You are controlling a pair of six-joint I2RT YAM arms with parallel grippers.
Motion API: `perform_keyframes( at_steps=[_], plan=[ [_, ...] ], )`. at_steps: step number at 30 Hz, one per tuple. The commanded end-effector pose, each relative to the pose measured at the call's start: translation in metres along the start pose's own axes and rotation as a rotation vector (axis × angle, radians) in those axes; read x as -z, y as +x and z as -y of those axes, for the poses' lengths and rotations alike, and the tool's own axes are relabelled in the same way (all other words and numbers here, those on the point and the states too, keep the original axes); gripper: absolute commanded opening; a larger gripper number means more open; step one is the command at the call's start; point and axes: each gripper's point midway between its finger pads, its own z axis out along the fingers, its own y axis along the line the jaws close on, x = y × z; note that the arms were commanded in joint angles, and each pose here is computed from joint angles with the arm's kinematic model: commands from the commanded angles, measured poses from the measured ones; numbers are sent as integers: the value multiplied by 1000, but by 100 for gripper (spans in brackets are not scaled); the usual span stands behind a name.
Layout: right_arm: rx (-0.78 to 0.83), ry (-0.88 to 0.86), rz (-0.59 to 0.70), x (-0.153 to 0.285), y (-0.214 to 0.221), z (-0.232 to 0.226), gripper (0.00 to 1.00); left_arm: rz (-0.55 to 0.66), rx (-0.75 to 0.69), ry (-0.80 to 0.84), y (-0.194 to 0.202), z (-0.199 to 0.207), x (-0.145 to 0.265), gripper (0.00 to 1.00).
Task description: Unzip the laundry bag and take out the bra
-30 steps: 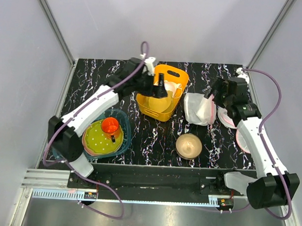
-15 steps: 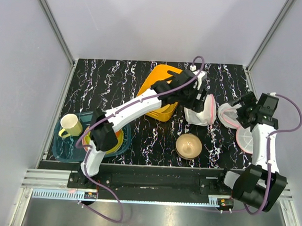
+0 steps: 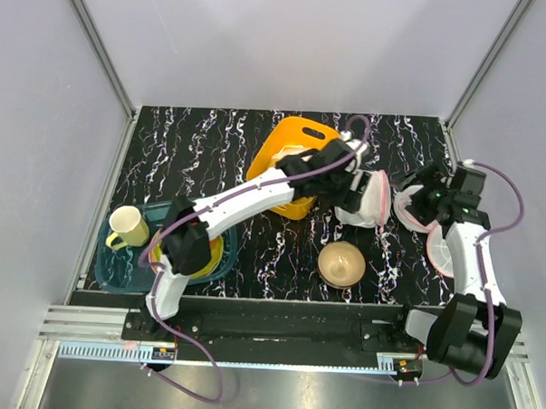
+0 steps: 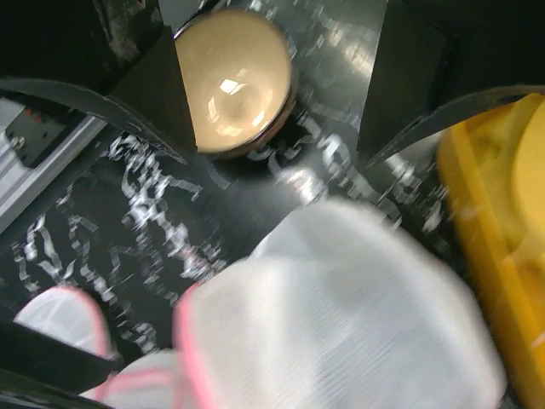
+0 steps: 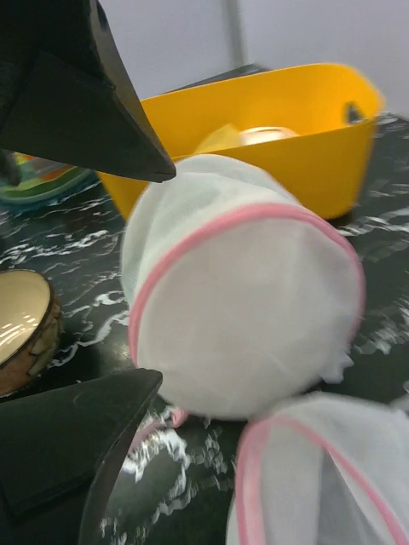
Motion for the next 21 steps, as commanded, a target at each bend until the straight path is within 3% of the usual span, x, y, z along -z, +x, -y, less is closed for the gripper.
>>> perform_keyframes(
  at_steps=[1,3,6,7,8,11,16,21],
  plan=[
    [203,-72,-43,-16,18,-36,100,224,83,24,-64,-40,92,80],
    [220,-27,-38,-32,18,-27,96,261,92,-1,-67,-56,122,80],
    [218,-9,-47,-52,17,-19,75,294,117,-57,-68,-84,147,80],
    [225,-15,-55,-55,19,-22,64,329,126,-81,-73,-92,166,80],
    [236,3,-55,-58,19,-21,44,337,130,-98,-72,-97,172,80],
    [304,40,6,-46,10,-32,0,366,140,-154,-70,-114,194,80],
    [406,95,143,1,-21,-49,0,384,163,-237,-62,-148,215,81],
    [574,278,294,57,-49,-61,0,397,187,-288,-54,-176,231,80]
  ],
)
